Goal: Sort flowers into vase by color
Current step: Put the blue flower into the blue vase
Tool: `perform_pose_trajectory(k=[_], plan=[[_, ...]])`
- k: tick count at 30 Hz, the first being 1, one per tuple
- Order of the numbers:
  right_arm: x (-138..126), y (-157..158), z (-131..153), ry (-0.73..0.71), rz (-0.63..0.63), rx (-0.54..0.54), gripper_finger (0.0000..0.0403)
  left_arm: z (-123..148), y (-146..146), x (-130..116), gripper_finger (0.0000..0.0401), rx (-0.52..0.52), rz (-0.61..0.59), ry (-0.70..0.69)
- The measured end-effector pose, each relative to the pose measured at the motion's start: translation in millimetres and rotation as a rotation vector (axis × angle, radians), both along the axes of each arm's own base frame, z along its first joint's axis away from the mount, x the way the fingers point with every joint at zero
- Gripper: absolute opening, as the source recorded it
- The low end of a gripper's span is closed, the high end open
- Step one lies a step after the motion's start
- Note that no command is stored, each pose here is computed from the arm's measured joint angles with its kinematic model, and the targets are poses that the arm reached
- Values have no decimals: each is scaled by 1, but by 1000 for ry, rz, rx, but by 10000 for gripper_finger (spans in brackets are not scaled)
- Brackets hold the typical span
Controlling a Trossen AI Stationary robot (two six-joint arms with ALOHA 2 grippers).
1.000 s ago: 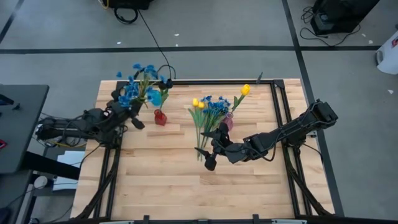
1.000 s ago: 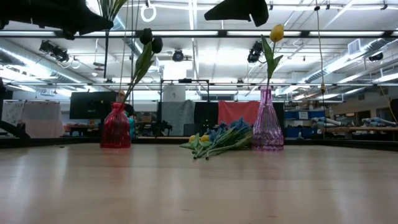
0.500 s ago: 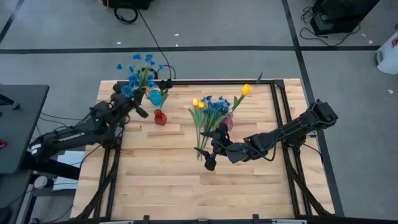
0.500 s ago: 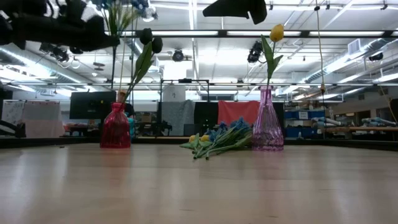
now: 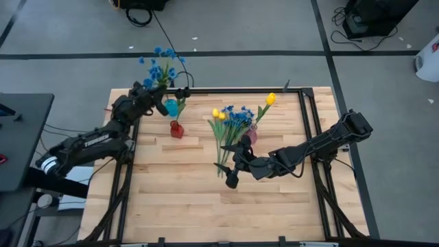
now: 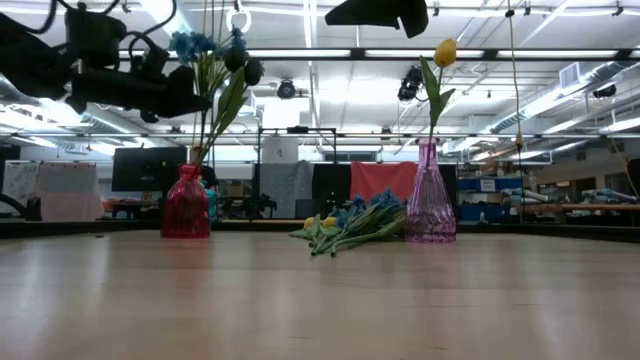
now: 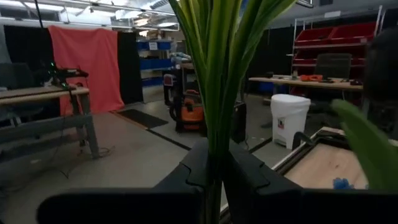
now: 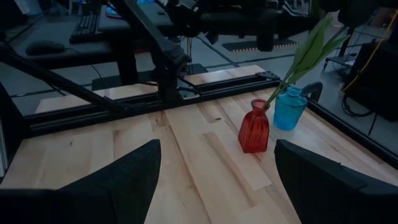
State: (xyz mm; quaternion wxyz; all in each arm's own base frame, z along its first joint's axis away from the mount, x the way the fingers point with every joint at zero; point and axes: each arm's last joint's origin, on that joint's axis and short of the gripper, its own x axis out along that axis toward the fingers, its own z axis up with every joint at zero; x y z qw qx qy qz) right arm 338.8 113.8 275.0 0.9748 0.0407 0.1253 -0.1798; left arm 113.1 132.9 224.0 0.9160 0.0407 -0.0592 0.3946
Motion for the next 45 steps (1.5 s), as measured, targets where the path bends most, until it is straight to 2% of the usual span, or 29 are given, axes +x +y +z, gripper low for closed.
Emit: perform_pose_trajectory(k=[8, 20, 32, 45], plan=[[0, 0, 0, 4, 2, -5, 323, -15, 12, 4, 35, -57, -11, 21], [0, 0, 0, 3, 1, -2, 323, -50, 1, -7, 35, -113, 17, 46], [0, 0, 0, 2, 2, -4, 323, -64, -9, -11, 35, -194, -64, -9], [0, 0, 0, 2, 3, -6, 323, -64, -11, -9, 35, -166, -164, 24]])
